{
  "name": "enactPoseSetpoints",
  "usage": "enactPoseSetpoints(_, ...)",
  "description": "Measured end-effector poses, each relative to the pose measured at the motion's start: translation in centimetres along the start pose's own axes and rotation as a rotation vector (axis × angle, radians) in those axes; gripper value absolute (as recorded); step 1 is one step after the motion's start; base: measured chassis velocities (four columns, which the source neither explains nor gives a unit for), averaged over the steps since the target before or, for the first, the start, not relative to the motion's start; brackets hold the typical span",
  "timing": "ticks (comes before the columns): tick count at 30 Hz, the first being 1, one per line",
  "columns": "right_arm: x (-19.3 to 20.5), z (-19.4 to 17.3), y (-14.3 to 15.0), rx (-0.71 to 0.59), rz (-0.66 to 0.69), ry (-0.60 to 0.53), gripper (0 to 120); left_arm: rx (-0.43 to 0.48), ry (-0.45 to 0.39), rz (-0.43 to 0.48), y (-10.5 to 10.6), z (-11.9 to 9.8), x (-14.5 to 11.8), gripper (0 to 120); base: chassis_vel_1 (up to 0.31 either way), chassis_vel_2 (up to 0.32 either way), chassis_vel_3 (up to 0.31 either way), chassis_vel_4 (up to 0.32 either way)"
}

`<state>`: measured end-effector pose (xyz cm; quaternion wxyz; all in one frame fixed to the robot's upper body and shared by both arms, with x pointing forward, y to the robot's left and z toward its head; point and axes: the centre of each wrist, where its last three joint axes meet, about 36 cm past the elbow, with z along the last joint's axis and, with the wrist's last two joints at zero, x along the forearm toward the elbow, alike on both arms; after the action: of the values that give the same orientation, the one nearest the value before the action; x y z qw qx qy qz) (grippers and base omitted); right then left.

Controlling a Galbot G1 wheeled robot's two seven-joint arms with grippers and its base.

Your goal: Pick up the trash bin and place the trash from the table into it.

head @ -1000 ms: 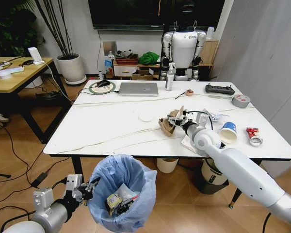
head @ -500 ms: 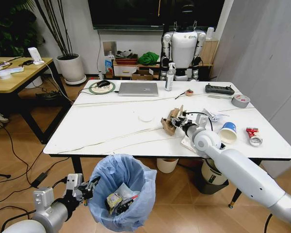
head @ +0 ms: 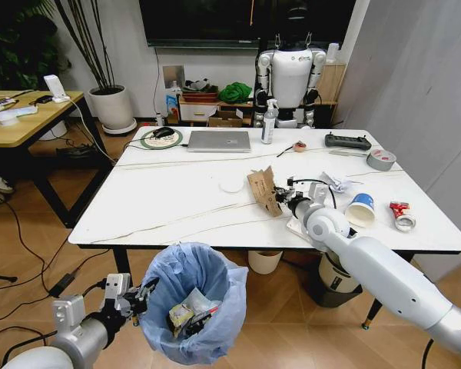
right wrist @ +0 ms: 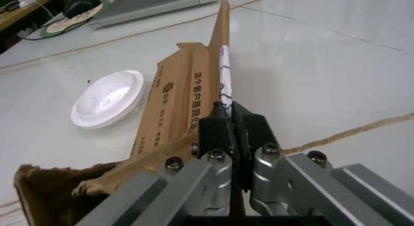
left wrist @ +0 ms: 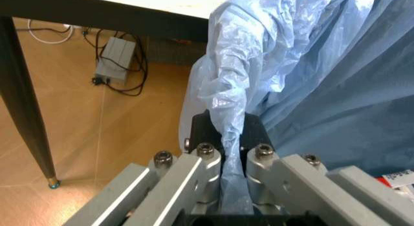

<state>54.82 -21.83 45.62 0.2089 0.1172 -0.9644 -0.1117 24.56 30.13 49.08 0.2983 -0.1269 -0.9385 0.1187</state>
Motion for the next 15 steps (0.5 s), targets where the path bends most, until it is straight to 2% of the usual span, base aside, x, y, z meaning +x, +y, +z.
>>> enactPoseSetpoints(9, 1.6, -2.6, 1.3, -0.033, -0.067, -0.062, 0, 0.01, -0.001, 0.008, -0.2, 0.1, 0.0, 0, 0.0, 0.0, 0.0, 0.0)
enactPoseSetpoints(15, 3.1, -3.0, 1.8, -0.035, -0.104, -0.085, 0, 0.02, -0.011, 0.01, -0.3, -0.1, -0.2, 0, 0.0, 0.0, 0.0, 0.0)
